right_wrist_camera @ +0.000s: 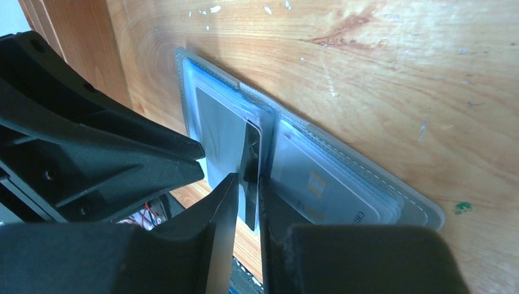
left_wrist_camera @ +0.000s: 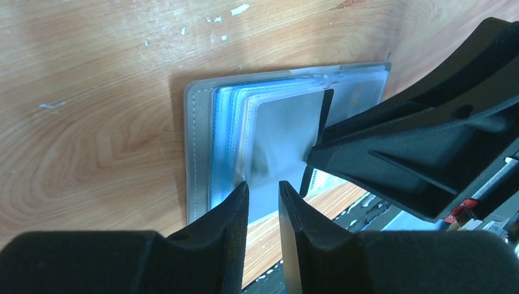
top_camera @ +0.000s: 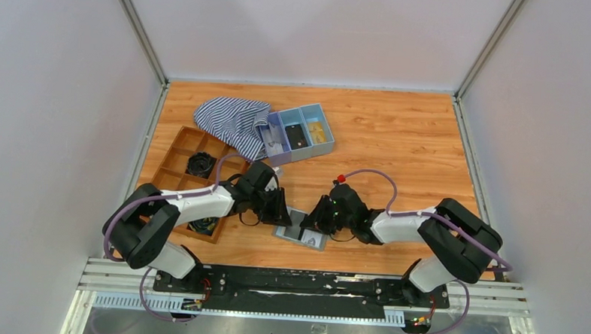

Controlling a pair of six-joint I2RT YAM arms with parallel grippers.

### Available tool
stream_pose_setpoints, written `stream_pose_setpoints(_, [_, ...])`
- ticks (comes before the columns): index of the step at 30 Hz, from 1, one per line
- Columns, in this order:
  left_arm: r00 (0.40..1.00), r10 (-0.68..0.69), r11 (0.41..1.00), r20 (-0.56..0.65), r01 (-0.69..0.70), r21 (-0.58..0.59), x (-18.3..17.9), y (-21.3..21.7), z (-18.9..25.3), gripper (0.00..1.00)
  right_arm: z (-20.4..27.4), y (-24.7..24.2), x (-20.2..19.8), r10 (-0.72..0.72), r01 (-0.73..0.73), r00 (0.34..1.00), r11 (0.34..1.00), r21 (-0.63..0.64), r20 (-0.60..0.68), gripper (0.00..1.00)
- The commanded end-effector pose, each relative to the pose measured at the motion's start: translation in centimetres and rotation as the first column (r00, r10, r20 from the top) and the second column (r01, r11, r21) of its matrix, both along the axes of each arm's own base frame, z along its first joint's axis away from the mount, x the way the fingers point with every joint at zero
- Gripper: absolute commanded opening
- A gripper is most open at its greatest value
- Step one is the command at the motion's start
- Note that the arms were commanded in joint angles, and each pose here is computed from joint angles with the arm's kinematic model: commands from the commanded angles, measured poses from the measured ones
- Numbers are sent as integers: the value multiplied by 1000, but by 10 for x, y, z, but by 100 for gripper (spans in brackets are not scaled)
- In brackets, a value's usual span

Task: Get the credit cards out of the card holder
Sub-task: Remove the credit card from the card holder.

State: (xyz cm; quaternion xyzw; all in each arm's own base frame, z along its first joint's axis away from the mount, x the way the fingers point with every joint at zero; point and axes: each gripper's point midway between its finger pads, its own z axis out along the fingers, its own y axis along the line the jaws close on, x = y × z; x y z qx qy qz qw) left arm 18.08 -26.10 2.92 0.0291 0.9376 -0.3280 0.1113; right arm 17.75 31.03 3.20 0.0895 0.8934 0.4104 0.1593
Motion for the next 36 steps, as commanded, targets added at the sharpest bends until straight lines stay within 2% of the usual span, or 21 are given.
stream_pose_setpoints(1, [1000, -20, 1000, -23, 20, -4, -9, -7, -7, 29, -3, 0, -1, 1, -1, 1000, 1000, 15, -16, 19])
stream_pose_setpoints(4, [1000, -17, 1000, -25, 17, 1, -9, -7, -9, 29, -7, -3, -4, -1, 1, 1000, 1000, 10, -22, 10])
stream_pose_setpoints(6, [999, -15, 1000, -30, 15, 9, -9, -6, -12, 29, -9, -5, -5, -4, 5, 1000, 1000, 4, -28, 1])
stream_pose_setpoints(14, [999, 15, 999, -46, -13, 50, -11, 2, -21, 28, -15, -30, -12, -53, 52, 998, 998, -33, -27, 0])
stream_pose_setpoints(36, [998, 22, 998, -64, -18, 56, -15, 4, -29, 27, -15, -80, -29, -138, 136, 989, 990, -32, -55, 0])
